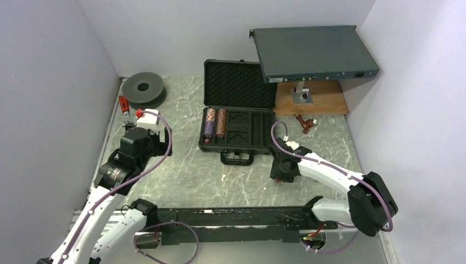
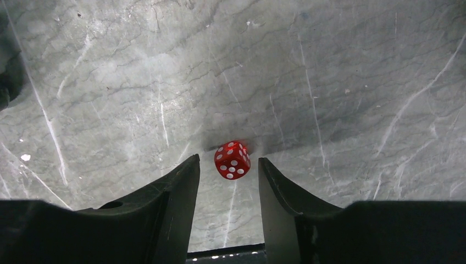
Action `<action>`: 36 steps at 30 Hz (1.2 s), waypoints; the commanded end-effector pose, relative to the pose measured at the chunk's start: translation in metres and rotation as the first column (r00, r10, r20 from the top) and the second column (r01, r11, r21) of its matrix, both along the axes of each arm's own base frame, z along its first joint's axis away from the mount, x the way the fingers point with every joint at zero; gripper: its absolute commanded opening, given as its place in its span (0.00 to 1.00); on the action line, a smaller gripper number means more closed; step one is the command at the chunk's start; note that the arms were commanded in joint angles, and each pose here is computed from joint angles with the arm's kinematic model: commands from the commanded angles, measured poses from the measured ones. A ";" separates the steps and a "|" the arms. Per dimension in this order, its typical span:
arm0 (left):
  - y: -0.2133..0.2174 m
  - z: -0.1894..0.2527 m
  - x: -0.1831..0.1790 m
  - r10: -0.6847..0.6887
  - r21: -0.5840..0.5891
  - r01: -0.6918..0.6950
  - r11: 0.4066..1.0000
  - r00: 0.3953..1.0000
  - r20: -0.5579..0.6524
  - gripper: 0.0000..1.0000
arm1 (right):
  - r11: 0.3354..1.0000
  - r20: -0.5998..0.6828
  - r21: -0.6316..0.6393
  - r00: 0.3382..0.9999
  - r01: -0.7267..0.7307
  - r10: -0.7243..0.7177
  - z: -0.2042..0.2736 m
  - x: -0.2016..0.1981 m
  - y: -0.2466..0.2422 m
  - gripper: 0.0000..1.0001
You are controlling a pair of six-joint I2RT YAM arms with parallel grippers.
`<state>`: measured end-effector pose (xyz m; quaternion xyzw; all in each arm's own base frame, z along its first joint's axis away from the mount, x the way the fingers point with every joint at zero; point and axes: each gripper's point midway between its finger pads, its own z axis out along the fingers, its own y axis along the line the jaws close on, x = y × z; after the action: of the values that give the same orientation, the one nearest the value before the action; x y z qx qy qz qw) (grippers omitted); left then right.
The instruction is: Pack up texas hold em set
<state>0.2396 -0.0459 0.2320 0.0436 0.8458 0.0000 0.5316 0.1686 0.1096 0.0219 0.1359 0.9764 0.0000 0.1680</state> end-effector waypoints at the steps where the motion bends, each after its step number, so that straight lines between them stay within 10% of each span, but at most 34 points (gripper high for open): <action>1: -0.001 0.010 0.003 -0.005 -0.009 0.005 1.000 0.999 0.038 0.99 | 1.000 0.013 -0.003 1.000 0.025 -0.025 -0.001 0.003 -0.002 0.44; 12: 0.000 0.010 0.003 -0.004 -0.009 0.004 1.000 0.999 0.039 0.99 | 1.000 0.003 -0.009 1.000 0.022 -0.022 -0.003 0.003 -0.002 0.39; 22: -0.001 0.010 0.003 -0.005 -0.009 0.005 1.000 0.999 0.039 0.99 | 1.000 0.009 -0.008 1.000 0.009 -0.009 0.001 0.004 -0.002 0.01; 36: 0.002 0.008 0.004 0.008 0.000 -0.008 1.000 0.999 0.033 0.99 | 0.965 0.280 0.156 0.946 -0.209 0.160 0.072 0.046 0.041 0.00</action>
<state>0.2401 -0.0453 0.2315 0.0425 0.8464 0.0013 0.5308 0.1862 0.1262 0.0506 0.0915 0.9705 0.0578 0.2152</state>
